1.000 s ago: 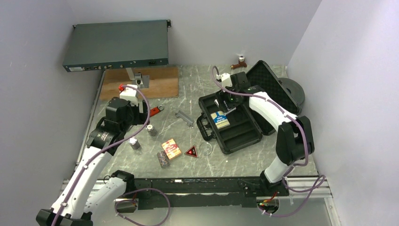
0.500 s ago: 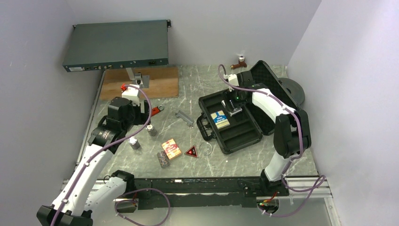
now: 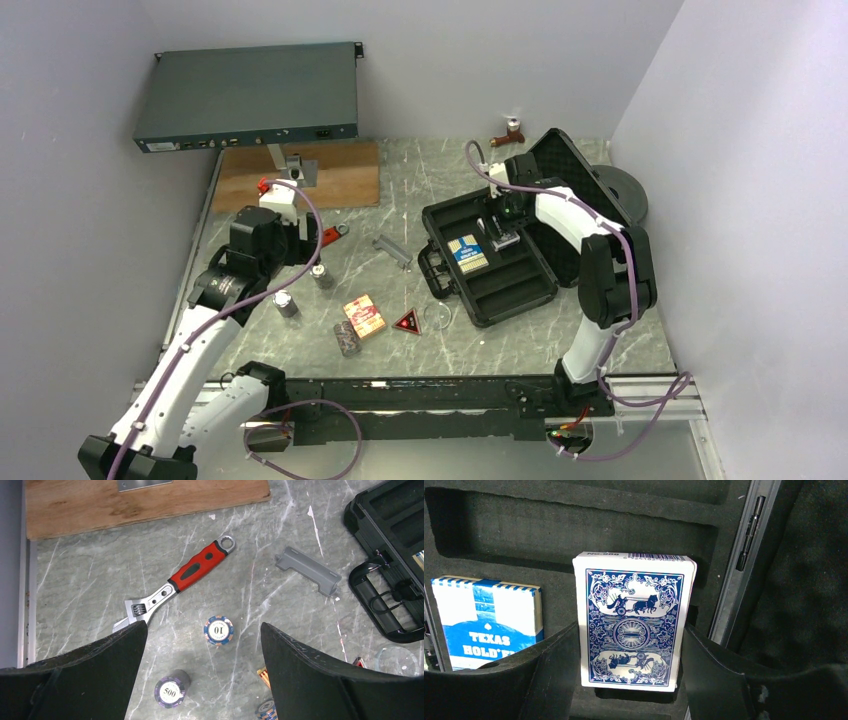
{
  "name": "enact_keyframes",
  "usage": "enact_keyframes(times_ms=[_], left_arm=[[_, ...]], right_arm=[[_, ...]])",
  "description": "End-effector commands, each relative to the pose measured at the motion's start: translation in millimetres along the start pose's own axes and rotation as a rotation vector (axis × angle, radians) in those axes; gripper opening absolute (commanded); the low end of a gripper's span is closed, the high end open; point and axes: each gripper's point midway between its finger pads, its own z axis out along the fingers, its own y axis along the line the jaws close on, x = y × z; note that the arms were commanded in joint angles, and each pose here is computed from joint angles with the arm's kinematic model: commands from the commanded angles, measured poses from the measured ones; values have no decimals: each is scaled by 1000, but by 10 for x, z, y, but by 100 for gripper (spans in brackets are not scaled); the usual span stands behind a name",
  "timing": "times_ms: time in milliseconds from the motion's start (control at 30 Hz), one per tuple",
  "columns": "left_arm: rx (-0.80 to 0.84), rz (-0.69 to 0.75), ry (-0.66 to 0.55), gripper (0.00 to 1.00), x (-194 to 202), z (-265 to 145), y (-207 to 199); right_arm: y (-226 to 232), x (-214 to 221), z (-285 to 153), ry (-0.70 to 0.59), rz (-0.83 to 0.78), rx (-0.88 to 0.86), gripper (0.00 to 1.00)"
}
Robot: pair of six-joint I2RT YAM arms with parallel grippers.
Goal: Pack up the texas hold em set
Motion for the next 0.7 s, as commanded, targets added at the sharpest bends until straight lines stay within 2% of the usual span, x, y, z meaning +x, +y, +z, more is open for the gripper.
enact_keyframes(times_ms=[0, 267, 567, 600, 633, 667], left_arm=[[8, -6, -36, 90, -122, -16, -27], [13, -4, -32, 90, -119, -14, -40], [20, -7, -40, 90, -131, -28, -51], [21, -7, -37, 90, -125, -26, -55], [20, -6, -37, 90, -126, -25, -53], [18, -6, -37, 90, -124, -25, -50]], right_arm=[[-131, 202, -8, 43, 60, 90, 0], [-276, 331, -157, 42, 100, 211, 0], [-153, 410, -229, 73, 50, 150, 1], [-140, 387, -243, 66, 41, 159, 6], [-125, 352, -259, 53, 31, 170, 18], [-98, 308, -295, 33, 18, 177, 40]])
